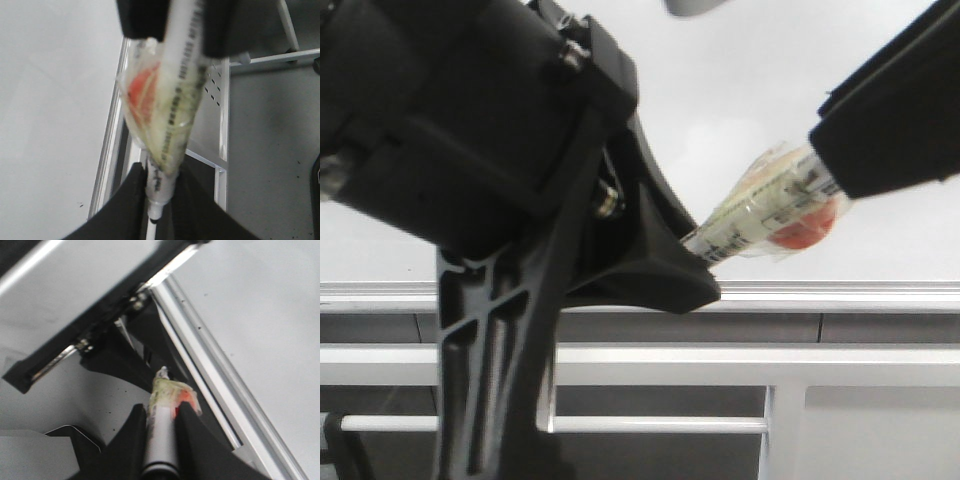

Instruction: Write number 1 on whiteboard

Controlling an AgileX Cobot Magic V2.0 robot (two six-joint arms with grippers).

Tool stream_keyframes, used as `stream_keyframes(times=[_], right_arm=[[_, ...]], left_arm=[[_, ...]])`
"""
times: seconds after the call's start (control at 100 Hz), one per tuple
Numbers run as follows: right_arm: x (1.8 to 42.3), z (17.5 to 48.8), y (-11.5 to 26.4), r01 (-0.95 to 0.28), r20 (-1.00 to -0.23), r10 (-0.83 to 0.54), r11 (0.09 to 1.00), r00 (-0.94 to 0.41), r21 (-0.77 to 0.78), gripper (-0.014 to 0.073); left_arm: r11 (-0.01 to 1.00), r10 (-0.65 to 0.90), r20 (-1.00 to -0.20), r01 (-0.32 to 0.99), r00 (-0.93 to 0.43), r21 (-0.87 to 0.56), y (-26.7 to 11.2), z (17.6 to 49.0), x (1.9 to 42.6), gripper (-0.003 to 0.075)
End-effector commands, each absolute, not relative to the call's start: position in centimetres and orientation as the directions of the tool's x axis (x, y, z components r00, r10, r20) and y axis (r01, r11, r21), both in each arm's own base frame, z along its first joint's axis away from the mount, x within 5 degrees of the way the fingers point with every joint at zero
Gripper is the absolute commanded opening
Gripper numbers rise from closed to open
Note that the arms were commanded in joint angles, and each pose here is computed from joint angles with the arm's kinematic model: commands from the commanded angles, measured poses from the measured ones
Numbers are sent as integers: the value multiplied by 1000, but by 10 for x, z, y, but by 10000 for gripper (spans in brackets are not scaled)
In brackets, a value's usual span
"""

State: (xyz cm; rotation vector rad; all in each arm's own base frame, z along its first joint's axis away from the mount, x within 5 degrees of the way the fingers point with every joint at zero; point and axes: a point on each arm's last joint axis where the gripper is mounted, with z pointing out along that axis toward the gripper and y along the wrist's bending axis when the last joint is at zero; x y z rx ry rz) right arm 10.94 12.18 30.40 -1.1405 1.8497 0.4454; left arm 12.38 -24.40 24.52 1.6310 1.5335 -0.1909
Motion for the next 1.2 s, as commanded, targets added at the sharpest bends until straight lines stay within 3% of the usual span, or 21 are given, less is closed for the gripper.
stream_keyframes(times=[0.0, 0.27, 0.34, 0.51, 0.6, 0.8, 0.97, 1.06, 1.16, 1.19], right_arm=[[110, 319, 126, -843, -876, -450, 527, -174, -104, -69], [110, 319, 126, -842, -878, -447, 529, -171, -105, -71], [110, 319, 126, -842, -878, -447, 529, -171, -105, -71], [111, 321, 126, -837, -884, -438, 536, -162, -112, -71], [112, 325, 125, -824, -898, -422, 549, -124, -144, -71], [109, 323, 121, -831, -874, -473, 527, -113, -178, -71], [104, 332, 113, -813, -897, -434, 549, -77, -195, -71], [100, 336, 103, -794, -905, -419, 574, -75, -200, -71], [96, 338, 90, -761, -910, -406, 616, -83, -205, -71], [94, 339, 85, -746, -914, -397, 633, -81, -208, -71]], left_arm=[[152, 668, -692, 861, 272, 486, -248, 267, 122, -20], [152, 670, -691, 861, 271, 486, -248, 266, 122, 7], [154, 668, -692, 860, 272, 487, -248, 267, 122, 84], [184, 642, -722, 861, 260, 474, -243, 277, 119, 391], [224, 629, -747, 871, 214, 438, -238, 282, 118, 450], [279, 650, -748, 875, 131, 395, -216, 299, 103, 445], [254, 640, -765, 920, 71, 298, -204, 309, 73, 365], [208, 655, -752, 941, 69, 268, -199, 310, 56, 241], [192, 682, -729, 948, 57, 253, -196, 308, 48, -25], [195, 685, -727, 949, 50, 249, -196, 307, 47, -18]])
